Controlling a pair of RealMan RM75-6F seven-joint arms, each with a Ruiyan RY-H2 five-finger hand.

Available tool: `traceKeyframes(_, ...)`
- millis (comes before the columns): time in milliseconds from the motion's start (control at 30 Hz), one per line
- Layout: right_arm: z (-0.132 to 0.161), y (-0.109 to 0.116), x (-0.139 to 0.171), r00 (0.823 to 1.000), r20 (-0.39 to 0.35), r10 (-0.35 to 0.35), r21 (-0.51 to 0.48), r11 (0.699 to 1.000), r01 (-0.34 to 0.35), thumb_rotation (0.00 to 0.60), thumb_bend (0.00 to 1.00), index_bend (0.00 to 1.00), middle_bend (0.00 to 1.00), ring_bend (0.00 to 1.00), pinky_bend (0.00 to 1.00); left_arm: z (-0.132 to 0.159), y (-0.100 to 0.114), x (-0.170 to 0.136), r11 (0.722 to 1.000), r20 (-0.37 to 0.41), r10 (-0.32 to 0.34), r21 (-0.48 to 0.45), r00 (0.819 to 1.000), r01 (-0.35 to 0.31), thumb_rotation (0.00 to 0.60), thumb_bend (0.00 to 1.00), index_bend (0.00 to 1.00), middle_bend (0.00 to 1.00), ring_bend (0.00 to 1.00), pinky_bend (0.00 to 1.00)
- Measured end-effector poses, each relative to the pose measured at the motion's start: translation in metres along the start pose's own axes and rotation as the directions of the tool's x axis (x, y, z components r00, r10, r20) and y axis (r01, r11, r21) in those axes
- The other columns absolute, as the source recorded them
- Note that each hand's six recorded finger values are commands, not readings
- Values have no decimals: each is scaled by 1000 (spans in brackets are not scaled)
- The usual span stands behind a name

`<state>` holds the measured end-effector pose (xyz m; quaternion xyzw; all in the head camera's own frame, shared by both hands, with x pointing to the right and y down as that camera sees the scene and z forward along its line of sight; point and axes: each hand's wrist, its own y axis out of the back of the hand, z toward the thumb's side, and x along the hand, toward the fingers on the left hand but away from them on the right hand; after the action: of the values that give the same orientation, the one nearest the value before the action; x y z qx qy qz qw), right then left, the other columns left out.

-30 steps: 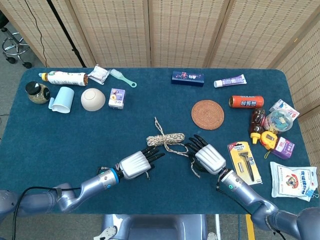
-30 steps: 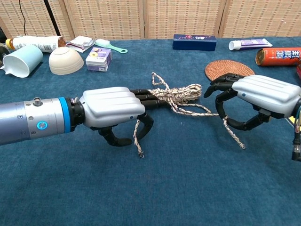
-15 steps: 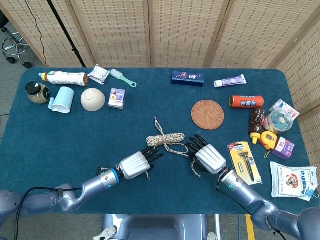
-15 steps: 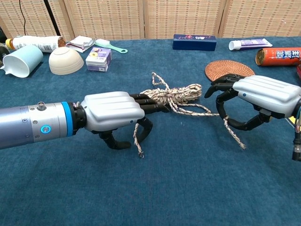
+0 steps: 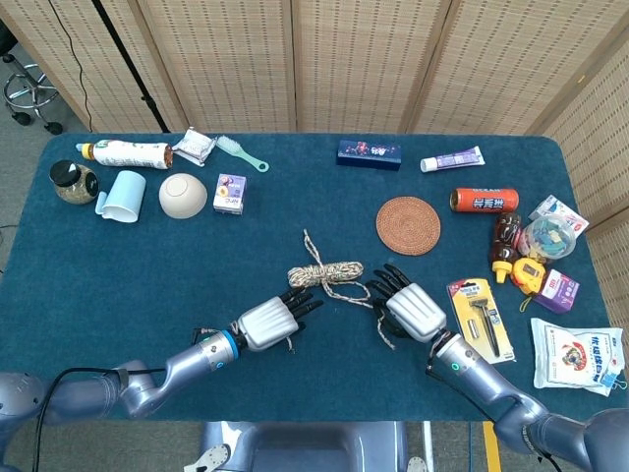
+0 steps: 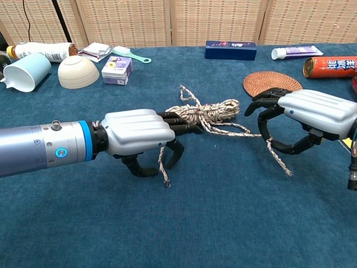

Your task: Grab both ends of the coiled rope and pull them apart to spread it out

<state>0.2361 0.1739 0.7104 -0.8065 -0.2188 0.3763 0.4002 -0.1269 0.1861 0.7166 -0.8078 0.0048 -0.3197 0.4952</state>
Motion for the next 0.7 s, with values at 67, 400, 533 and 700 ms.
traceKeyframes(67,-1,0,0,1000,2,0,-1,1000,0,600,517,612,212,96,0,1,0,1,1000,0,0,-1,1000,0,600,348,511,0,0,0)
traceKeyframes(400,-2,0,1,1000,7,2,-5,1000,-2,600,517,613,212,96,0,2,-3,4,1000,-8,-6,3,1000,6,600,347,523,0,0,0)
traceKeyframes(533,-2,-1,1,1000,8,4,-8,1000,-4,600,519,614,214,96,0,1,-4,5,1000,-12,-11,5,1000,11,600,348,525,0,0,0)
traceKeyframes(700,-3,-1,1,1000,10,4,-9,1000,-4,600,520,614,216,96,0,1,-4,6,1000,-16,-11,2,1000,11,600,351,532,0,0,0)
